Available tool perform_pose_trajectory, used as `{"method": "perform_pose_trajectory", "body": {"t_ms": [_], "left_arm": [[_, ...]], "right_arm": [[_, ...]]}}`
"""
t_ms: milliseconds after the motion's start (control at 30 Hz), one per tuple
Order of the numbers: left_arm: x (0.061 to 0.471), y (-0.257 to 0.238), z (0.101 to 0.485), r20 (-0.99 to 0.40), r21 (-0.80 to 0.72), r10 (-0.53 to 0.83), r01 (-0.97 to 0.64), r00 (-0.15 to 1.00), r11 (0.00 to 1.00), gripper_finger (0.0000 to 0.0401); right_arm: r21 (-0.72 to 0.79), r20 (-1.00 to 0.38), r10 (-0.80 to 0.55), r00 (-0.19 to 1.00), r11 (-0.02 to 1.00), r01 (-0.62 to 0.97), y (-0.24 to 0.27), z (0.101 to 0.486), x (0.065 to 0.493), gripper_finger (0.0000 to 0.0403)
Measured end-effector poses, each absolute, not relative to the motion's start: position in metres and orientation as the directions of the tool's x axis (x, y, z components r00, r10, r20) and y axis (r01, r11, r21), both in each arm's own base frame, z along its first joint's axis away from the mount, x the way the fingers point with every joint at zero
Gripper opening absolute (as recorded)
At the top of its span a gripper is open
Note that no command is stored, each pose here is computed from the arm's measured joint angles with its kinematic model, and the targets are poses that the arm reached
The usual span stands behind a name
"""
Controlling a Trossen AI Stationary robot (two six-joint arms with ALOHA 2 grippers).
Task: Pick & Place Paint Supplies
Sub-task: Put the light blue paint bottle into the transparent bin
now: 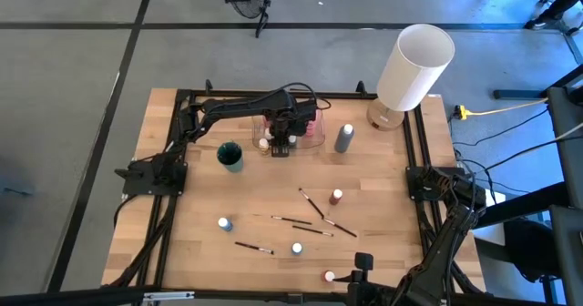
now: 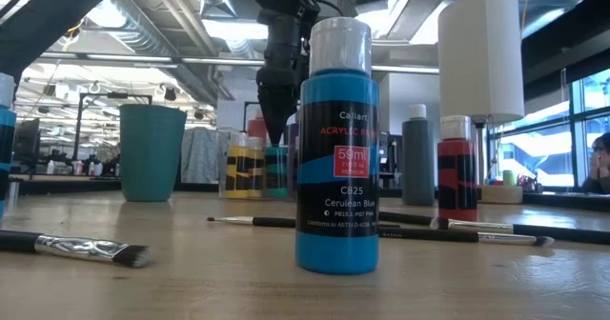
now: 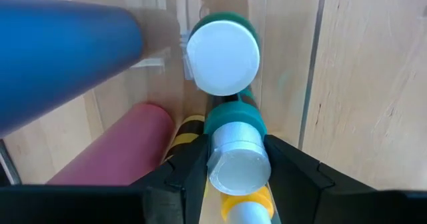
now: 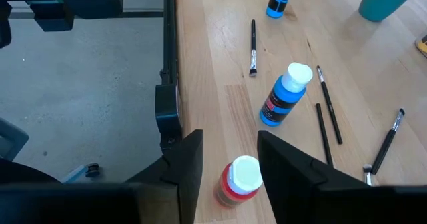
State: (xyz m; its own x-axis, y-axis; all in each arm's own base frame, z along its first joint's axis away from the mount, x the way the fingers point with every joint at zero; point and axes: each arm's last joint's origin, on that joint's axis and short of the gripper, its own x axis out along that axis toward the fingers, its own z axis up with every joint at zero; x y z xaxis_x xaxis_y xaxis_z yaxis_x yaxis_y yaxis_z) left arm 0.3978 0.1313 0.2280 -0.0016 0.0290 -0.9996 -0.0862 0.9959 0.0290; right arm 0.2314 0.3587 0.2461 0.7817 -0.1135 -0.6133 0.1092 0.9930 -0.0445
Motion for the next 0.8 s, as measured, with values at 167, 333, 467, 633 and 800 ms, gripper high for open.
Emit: {"method": "perform_pose_trajectory", "body": {"t_ms": [167, 333, 467, 633, 800], "left_arm": [[0.3977, 0.1313, 0.228, -1.0, 0.029, 0.029, -0.086, -0.002, 0.996, 0.0139], [0.3977, 0.1313, 0.228, -1.0, 0.03, 0.03, -0.087, -0.002, 0.996, 0.0139], [0.3976, 0.1313, 0.2278, -0.999, 0.032, 0.032, -0.092, -0.004, 0.995, 0.0139], [0.3974, 0.1316, 0.2275, -0.999, 0.042, 0.041, -0.093, -0.01, 0.995, 0.0139], [0.3975, 0.1318, 0.2275, -0.999, 0.047, 0.046, -0.093, -0.01, 0.995, 0.0139]], "right_arm": [[-0.044, -0.614, -0.113, 0.781, 0.993, 0.109, 0.3587, 0.2461, 0.2314, 0.0144], [-0.044, -0.614, -0.113, 0.781, 0.993, 0.109, 0.3587, 0.2461, 0.2314, 0.0144], [-0.044, -0.614, -0.113, 0.781, 0.993, 0.109, 0.3587, 0.2461, 0.2314, 0.0144], [-0.044, -0.614, -0.113, 0.781, 0.993, 0.109, 0.3588, 0.2461, 0.2314, 0.0144], [-0.042, -0.613, -0.112, 0.782, 0.993, 0.109, 0.3589, 0.2461, 0.2315, 0.0144]]}}
